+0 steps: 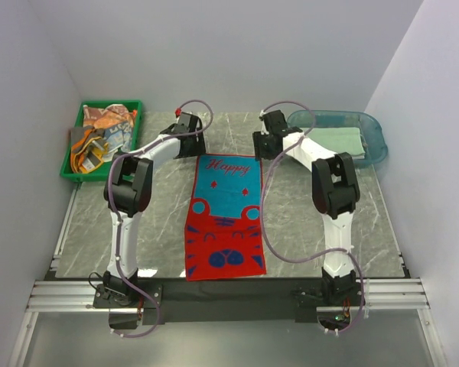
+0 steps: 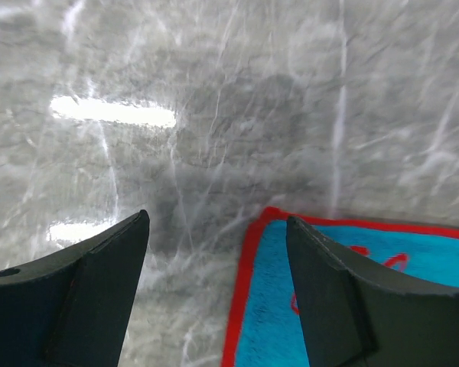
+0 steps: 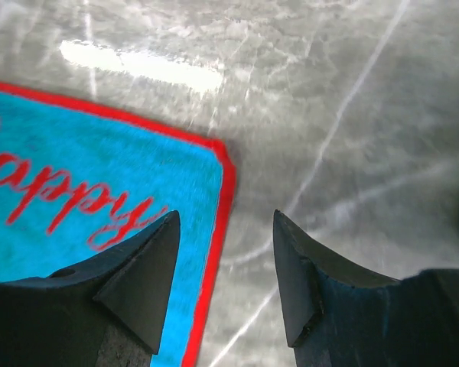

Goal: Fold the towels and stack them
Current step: Fold the towel

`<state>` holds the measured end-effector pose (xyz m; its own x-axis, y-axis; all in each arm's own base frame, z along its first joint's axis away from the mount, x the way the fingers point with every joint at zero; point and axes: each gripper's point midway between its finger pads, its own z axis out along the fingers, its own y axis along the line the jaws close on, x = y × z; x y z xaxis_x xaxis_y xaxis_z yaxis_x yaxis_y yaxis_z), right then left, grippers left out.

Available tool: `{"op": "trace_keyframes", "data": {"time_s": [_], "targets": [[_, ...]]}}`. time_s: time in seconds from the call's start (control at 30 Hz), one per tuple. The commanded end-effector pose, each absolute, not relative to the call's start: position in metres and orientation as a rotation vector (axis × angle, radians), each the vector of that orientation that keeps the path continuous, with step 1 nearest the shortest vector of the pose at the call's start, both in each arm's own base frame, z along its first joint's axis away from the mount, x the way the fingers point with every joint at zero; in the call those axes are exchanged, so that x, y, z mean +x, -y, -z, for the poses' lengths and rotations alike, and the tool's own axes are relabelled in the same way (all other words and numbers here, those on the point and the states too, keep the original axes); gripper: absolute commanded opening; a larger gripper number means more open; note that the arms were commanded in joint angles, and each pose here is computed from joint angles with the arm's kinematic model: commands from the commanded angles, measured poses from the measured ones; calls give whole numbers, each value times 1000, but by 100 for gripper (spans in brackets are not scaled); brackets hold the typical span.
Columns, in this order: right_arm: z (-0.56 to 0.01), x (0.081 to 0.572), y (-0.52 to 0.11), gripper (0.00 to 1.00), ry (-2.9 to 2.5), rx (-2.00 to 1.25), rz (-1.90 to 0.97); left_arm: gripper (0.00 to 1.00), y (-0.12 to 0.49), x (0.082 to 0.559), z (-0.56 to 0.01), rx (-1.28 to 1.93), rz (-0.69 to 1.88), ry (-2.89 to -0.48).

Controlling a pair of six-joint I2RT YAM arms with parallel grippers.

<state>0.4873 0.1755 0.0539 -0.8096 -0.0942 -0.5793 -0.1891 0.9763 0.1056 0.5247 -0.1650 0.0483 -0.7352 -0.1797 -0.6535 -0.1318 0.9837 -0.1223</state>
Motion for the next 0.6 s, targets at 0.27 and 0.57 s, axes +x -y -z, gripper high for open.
{"op": "trace_keyframes", "data": {"time_s": [0.27,0.57], "targets": [[-57,527,-186,57,-2535,-299,-239,77,174,543,-53,-133,191,-2365],[-34,517,-188,52,-2630,-287,-250,77,175,540,-55,-136,206,-2364]]}}
